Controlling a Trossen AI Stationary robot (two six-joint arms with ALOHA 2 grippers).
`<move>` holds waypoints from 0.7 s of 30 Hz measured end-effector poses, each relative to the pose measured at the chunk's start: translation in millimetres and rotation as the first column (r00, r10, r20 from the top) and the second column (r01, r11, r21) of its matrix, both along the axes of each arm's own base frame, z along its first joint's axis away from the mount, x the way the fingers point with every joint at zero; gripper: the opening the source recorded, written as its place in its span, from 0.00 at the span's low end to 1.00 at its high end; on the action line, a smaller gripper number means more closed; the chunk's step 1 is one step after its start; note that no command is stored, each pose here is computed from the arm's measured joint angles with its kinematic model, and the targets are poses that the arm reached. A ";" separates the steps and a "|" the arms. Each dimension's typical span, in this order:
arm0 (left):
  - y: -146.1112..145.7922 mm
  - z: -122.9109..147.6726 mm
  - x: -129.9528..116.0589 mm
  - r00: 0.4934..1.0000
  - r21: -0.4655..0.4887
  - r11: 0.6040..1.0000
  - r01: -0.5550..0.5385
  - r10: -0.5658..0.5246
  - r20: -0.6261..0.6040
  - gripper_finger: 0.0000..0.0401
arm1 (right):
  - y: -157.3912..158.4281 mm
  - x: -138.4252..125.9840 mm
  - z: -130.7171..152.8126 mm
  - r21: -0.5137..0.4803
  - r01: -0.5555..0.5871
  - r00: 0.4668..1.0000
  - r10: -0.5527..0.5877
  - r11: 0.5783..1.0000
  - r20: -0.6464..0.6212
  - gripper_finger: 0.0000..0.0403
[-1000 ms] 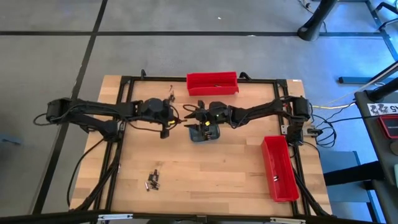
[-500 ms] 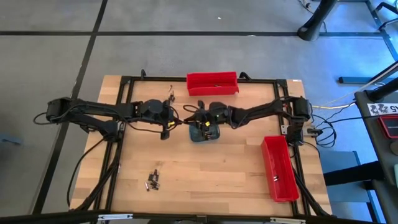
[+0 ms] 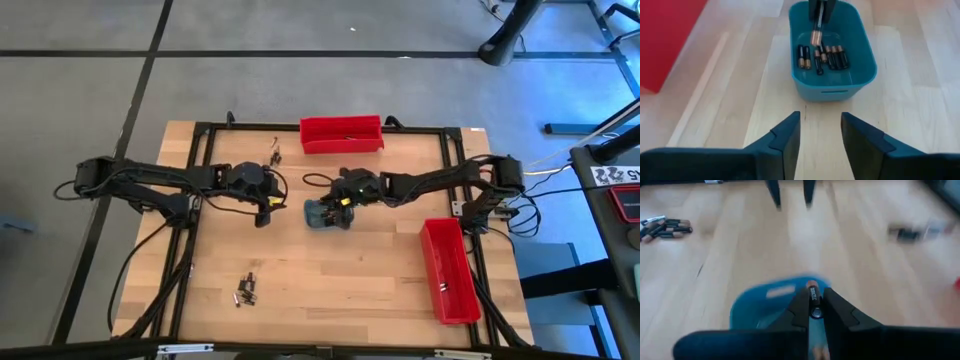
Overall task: Sort batteries
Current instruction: Put the black battery into the blue bin
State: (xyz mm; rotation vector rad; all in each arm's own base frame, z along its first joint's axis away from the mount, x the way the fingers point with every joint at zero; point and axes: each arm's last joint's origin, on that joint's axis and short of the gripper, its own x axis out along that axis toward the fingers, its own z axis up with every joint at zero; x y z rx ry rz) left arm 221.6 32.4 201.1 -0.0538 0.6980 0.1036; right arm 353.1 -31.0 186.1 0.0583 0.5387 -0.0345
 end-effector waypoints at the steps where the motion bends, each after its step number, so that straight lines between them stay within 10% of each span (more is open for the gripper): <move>1: 0.0 0.3 0.3 1.000 0.002 1.000 0.001 -0.001 0.004 0.34 | 0.5 -3.8 -5.6 0.033 0.013 1.000 -0.012 0.999 -0.023 0.07; 21: 0.6 4.9 3.8 0.998 0.028 1.000 0.011 -0.013 0.063 0.35 | 0.8 18.0 -49.3 0.190 0.047 0.983 -0.012 0.981 -0.183 0.07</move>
